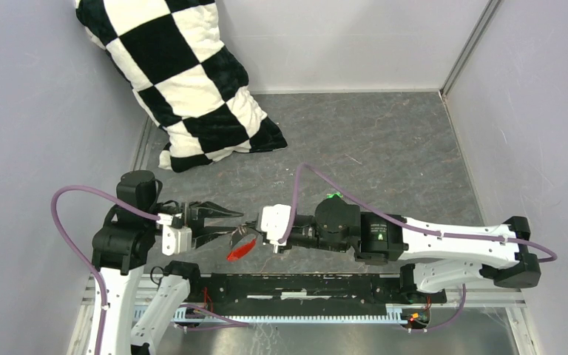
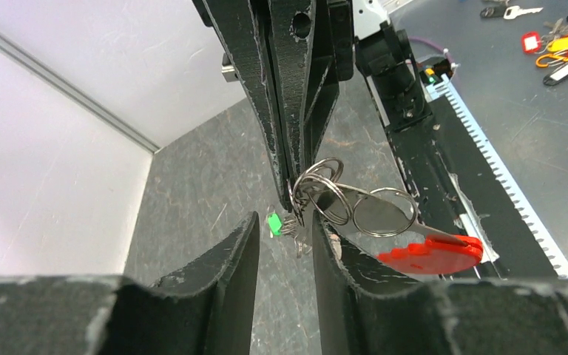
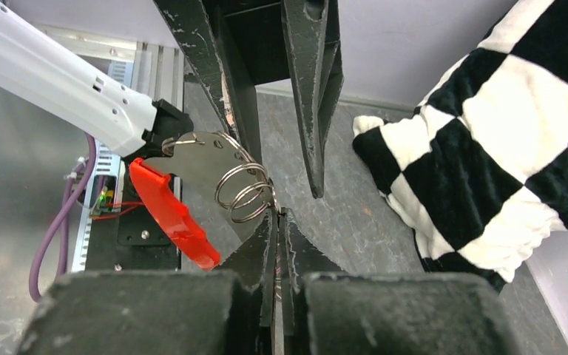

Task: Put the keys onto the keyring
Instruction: Adjust the keyring.

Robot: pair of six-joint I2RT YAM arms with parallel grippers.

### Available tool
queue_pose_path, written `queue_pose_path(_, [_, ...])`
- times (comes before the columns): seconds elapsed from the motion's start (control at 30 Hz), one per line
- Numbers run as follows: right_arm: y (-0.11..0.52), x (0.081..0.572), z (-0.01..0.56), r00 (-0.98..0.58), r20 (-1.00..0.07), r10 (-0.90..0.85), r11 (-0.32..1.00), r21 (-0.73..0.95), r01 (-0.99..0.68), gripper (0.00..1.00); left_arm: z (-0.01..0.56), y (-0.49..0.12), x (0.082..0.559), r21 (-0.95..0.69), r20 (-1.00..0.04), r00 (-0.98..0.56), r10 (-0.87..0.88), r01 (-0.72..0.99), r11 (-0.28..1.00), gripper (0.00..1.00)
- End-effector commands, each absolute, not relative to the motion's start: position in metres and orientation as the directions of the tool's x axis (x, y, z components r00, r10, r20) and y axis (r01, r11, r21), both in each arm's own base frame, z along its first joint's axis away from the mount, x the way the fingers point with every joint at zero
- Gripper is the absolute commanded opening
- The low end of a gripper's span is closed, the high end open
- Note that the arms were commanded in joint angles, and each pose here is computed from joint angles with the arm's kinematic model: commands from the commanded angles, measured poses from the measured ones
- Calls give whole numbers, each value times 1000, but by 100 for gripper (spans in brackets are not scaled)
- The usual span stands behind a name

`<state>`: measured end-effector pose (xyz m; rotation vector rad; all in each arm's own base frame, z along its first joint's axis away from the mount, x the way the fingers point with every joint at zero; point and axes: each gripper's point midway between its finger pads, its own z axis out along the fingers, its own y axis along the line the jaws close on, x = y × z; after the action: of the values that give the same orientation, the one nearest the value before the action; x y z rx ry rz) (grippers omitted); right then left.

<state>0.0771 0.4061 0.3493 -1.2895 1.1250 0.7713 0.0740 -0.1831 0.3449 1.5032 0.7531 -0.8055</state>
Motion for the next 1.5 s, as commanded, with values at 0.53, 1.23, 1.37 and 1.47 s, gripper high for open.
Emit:
queue_pose_path(0.53, [426,65,372,383,-901,-204,86,-406,-910,1,346,-184,75,544,-838,546,0,835,-82,12])
queue_pose_path(1.23, [375,73,360,311,-943,-118,220,-331,-918,51,371,-186,55,486,-874,478,-87,864,-131,2])
queue_pose_path(1.37, [381,76,363,334,-935,-118,227,-352,-908,51,373,-185,52,483,-875,475,-89,865,-133,2])
queue_pose_path(1.47, [385,76,368,355,-929,-105,228,-370,-901,50,374,-185,50,476,-879,467,-93,869,-137,2])
